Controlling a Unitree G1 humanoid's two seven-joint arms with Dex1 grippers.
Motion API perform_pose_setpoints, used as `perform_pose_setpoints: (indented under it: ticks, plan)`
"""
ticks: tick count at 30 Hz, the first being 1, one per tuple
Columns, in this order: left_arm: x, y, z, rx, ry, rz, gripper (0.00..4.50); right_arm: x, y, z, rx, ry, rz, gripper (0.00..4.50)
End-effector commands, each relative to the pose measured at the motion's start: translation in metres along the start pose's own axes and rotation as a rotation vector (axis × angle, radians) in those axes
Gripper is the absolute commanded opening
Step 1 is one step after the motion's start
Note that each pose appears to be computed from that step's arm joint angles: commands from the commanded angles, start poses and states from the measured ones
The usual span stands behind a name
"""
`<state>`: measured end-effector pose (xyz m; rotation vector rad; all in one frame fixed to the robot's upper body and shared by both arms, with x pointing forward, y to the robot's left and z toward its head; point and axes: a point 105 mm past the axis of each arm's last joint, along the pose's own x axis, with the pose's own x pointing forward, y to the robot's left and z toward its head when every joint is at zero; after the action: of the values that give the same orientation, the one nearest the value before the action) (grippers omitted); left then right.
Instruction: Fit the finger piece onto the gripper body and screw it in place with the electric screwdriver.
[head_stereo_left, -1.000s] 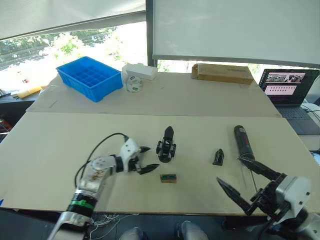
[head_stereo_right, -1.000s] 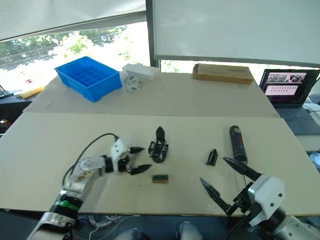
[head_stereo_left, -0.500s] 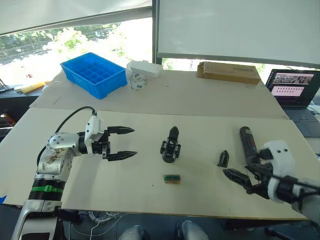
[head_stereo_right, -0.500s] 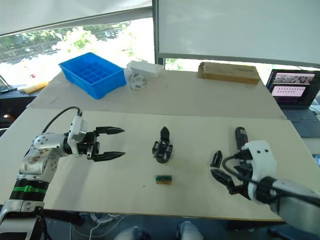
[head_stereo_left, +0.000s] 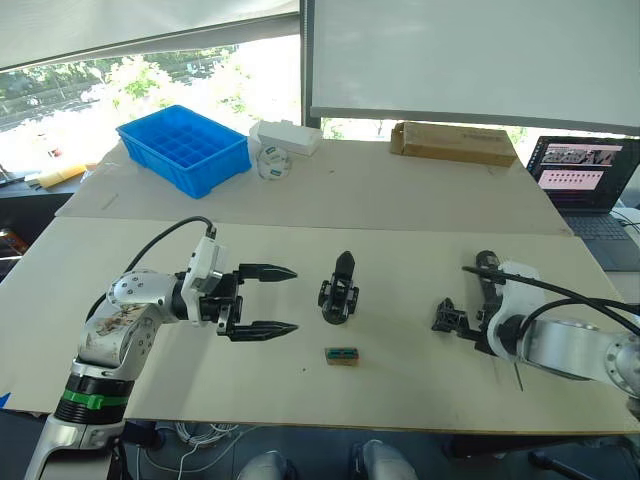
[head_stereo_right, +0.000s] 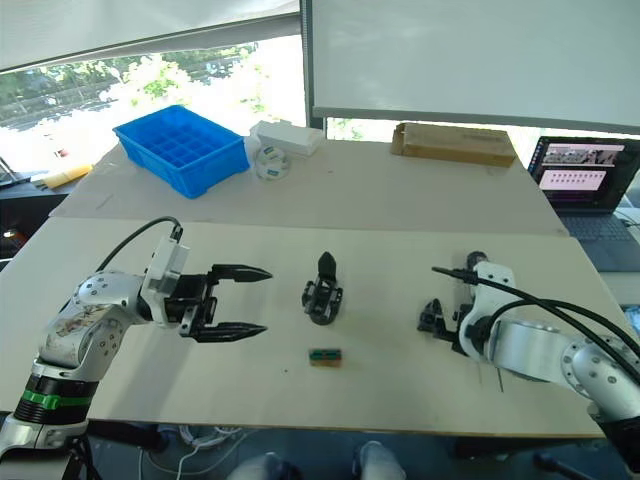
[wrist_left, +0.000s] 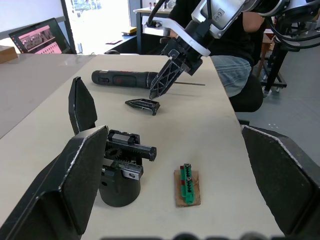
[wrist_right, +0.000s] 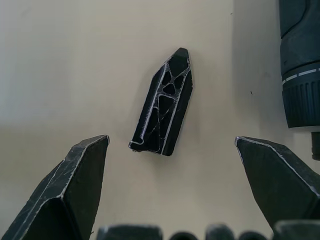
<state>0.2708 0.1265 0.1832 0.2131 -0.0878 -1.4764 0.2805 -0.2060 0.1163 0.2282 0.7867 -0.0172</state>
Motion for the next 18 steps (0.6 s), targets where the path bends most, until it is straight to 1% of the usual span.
perform_pose_setpoints:
  ticks: [1, 5, 15, 16, 18]
  plan:
    - [0.001, -0.004, 0.009, 0.026, -0.017, 0.003, 4.49, 0.003, 0.003, 0.006, -0.015, -0.019, -0.018, 4.50]
    - [0.002, -0.006, 0.008, 0.020, -0.018, 0.008, 4.49, 0.011, 0.008, 0.002, -0.023, -0.003, -0.030, 4.50]
    - [0.003, -0.005, 0.009, 0.022, -0.024, 0.010, 4.49, 0.026, 0.003, -0.014, -0.045, 0.032, -0.088, 4.50]
    - [0.003, -0.005, 0.009, 0.022, -0.023, 0.010, 4.50, 0.027, 0.002, -0.016, -0.043, 0.033, -0.091, 3.96]
    - [0.003, -0.005, 0.009, 0.024, -0.024, 0.011, 4.50, 0.028, 0.004, -0.019, -0.037, 0.040, -0.086, 3.35]
